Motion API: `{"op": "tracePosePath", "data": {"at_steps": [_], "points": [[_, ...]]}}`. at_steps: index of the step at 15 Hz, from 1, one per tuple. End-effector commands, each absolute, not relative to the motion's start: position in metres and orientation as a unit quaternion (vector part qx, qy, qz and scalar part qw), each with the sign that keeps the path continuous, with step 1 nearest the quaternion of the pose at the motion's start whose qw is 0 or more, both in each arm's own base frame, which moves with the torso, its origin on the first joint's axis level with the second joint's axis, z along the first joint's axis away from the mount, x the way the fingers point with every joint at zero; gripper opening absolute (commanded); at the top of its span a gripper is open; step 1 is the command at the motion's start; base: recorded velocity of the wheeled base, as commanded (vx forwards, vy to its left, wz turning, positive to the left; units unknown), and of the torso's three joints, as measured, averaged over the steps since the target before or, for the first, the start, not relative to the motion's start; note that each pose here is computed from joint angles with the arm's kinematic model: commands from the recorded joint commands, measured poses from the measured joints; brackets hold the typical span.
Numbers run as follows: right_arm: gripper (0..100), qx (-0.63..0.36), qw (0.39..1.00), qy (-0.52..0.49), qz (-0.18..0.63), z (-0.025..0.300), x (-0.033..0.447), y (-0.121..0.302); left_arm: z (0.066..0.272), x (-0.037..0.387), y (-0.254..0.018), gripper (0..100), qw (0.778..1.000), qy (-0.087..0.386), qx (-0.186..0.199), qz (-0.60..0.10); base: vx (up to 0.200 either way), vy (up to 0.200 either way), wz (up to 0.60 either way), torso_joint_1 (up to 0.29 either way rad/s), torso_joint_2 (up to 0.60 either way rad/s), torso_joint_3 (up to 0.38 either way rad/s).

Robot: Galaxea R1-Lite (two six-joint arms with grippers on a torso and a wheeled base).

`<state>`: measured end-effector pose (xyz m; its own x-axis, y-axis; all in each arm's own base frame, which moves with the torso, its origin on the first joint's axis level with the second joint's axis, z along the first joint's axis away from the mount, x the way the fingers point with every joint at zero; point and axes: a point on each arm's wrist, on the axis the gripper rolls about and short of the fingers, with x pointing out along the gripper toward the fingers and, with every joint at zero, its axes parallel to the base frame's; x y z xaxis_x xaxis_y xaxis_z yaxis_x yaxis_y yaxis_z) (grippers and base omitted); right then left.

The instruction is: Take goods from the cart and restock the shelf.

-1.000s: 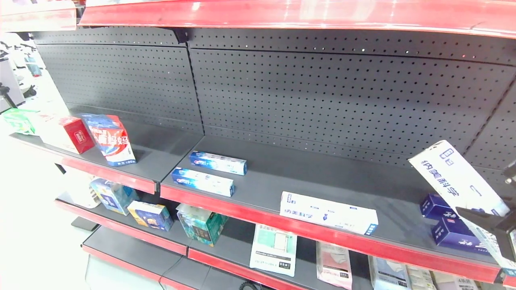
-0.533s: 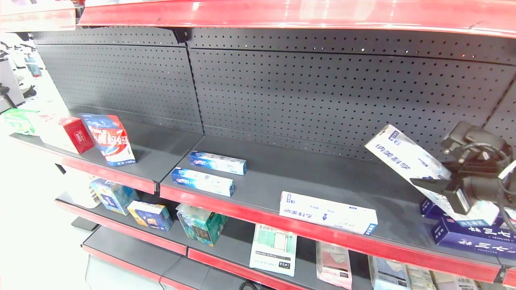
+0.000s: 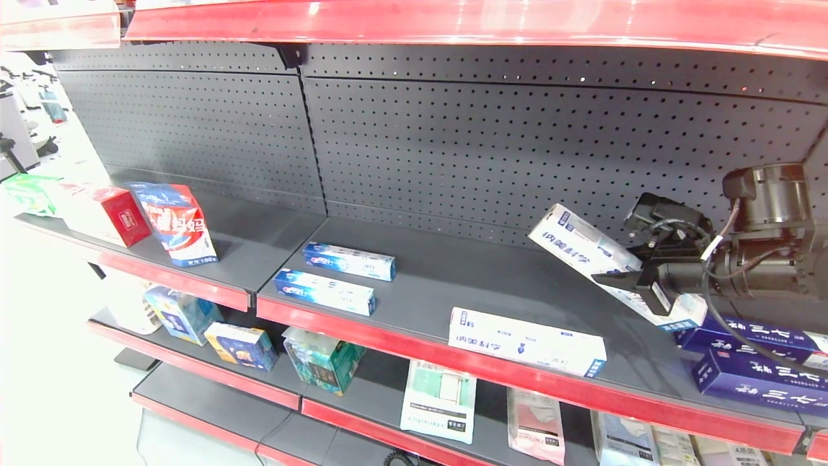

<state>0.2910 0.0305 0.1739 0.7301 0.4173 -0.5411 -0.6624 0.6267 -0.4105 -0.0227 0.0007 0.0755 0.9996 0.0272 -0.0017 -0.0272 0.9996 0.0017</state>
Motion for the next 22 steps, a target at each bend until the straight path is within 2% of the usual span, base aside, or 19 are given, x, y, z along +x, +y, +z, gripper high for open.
{"op": "tracePosePath", "data": {"at_steps": [1, 22], "points": [[0, -0.303, 0.876, 0.201, 0.316, 0.165, 0.304, 0.036, 0.076, -0.023, 0.001, 100, 1.000, 0.001, 0.001, 0.014, 0.000, 0.000, 0.00, 0.000, 0.00, 0.000], [0, -0.314, 0.867, 0.179, 0.344, 0.139, 0.340, 0.067, 0.076, -0.023, 0.001, 100, 1.000, 0.001, 0.001, 0.014, 0.000, 0.000, 0.00, 0.000, 0.00, 0.000]]}}
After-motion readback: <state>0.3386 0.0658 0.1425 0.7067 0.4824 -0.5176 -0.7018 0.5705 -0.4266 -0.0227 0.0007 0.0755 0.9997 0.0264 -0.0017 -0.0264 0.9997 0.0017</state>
